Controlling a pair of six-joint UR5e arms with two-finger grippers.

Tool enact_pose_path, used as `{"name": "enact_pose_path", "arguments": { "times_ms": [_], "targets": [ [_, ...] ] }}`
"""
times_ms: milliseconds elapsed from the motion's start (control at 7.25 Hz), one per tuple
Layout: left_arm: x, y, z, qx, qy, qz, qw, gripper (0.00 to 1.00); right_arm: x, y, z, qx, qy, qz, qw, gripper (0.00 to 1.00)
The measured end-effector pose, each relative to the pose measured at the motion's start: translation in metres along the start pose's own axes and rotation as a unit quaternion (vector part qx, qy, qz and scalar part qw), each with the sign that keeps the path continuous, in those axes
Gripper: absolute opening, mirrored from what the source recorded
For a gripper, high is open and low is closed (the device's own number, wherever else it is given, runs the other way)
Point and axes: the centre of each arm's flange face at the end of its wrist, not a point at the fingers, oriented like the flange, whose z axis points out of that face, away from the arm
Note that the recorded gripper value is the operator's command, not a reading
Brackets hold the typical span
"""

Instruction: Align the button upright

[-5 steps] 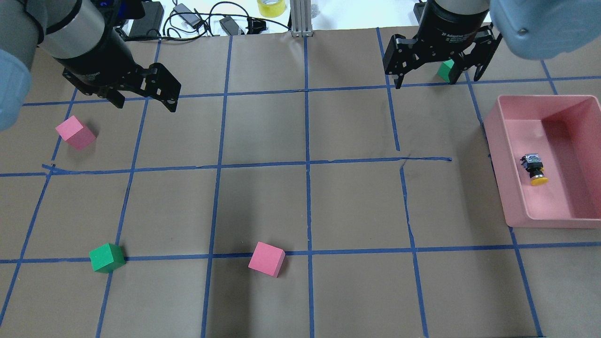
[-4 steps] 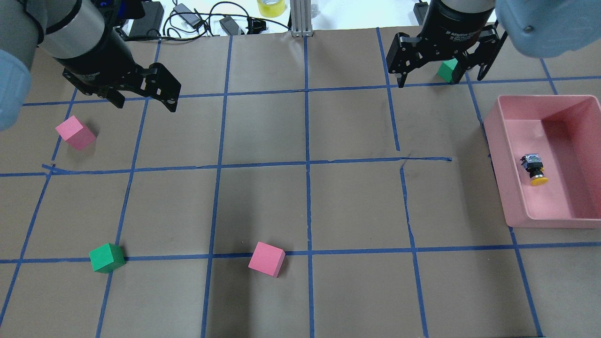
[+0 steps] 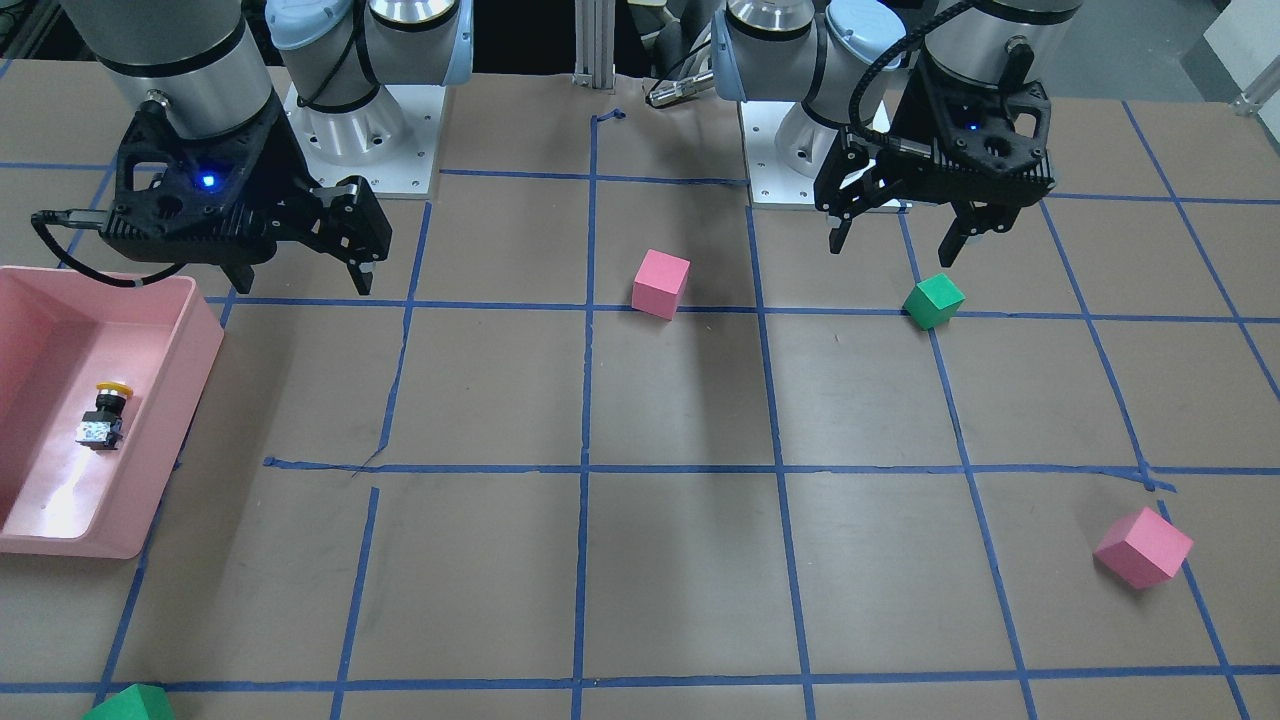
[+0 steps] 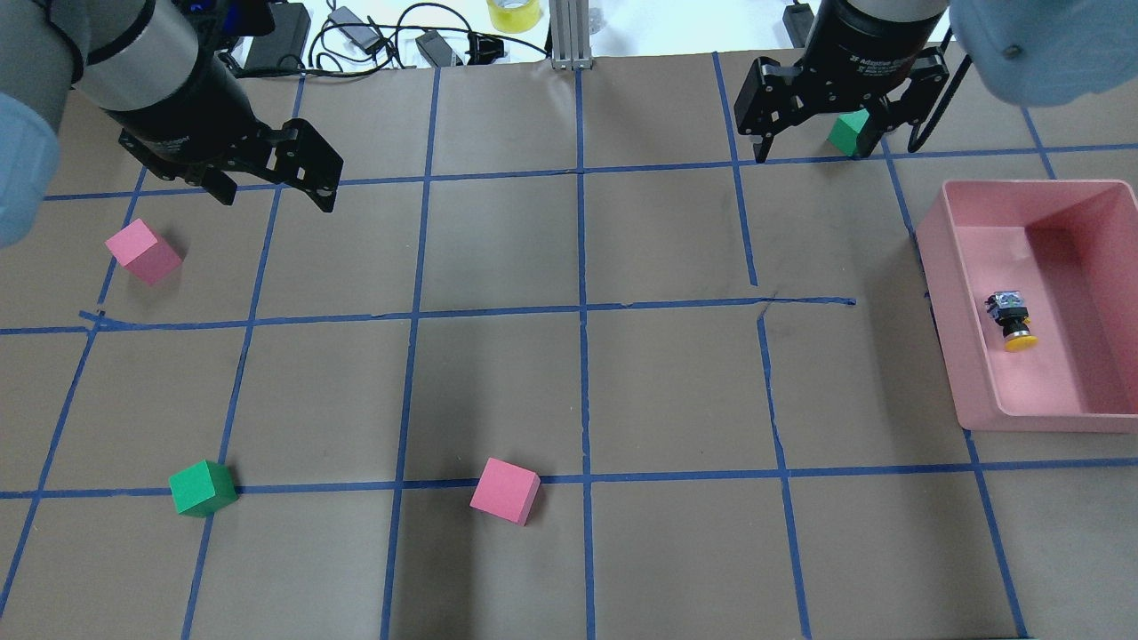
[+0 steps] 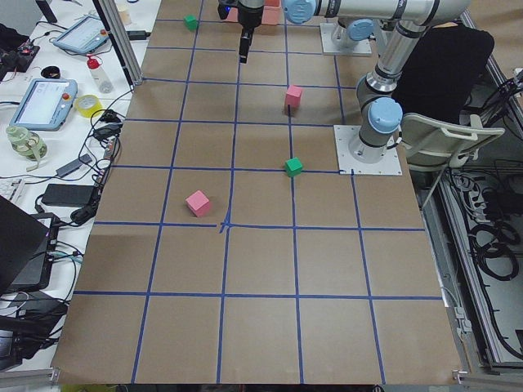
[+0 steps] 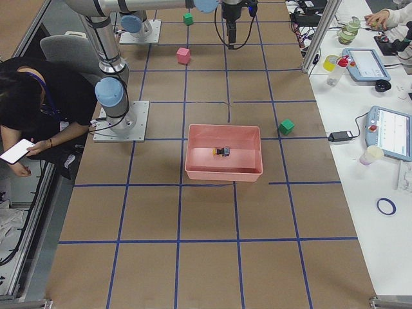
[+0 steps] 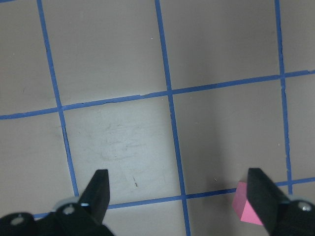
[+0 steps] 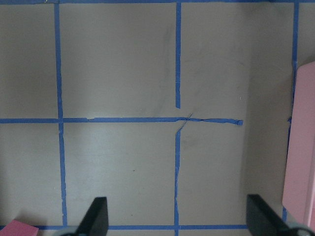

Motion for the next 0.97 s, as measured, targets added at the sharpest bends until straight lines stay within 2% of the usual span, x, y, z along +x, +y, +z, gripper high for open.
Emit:
{"name": "enact_pose_path", "arguments": {
  "times_ms": [276,690,828,966],
  "targets": [
    [0.0,0.0,-0.001,0.0,-0.001,0.0,1.0,1.0,0.032,-0.01,0.002,0.007,0.006,-0.014,0.9999,1.0],
    [0.0,0.0,-0.001,0.001,-0.001,0.0,1.0,1.0,0.155,-0.021,0.019,-0.009,0.02,0.017,0.9996,1.0],
    [0.0,0.0,-0.001,0.001,-0.001,0.0,1.0,1.0,0.205,-0.019,0.039,-0.017,0.018,0.028,0.9993,1.0],
    [0.0,0.0,-0.001,0.001,-0.001,0.0,1.0,1.0,0.249,-0.016,0.07,-0.013,0.021,0.029,0.9993,1.0]
  ]
}}
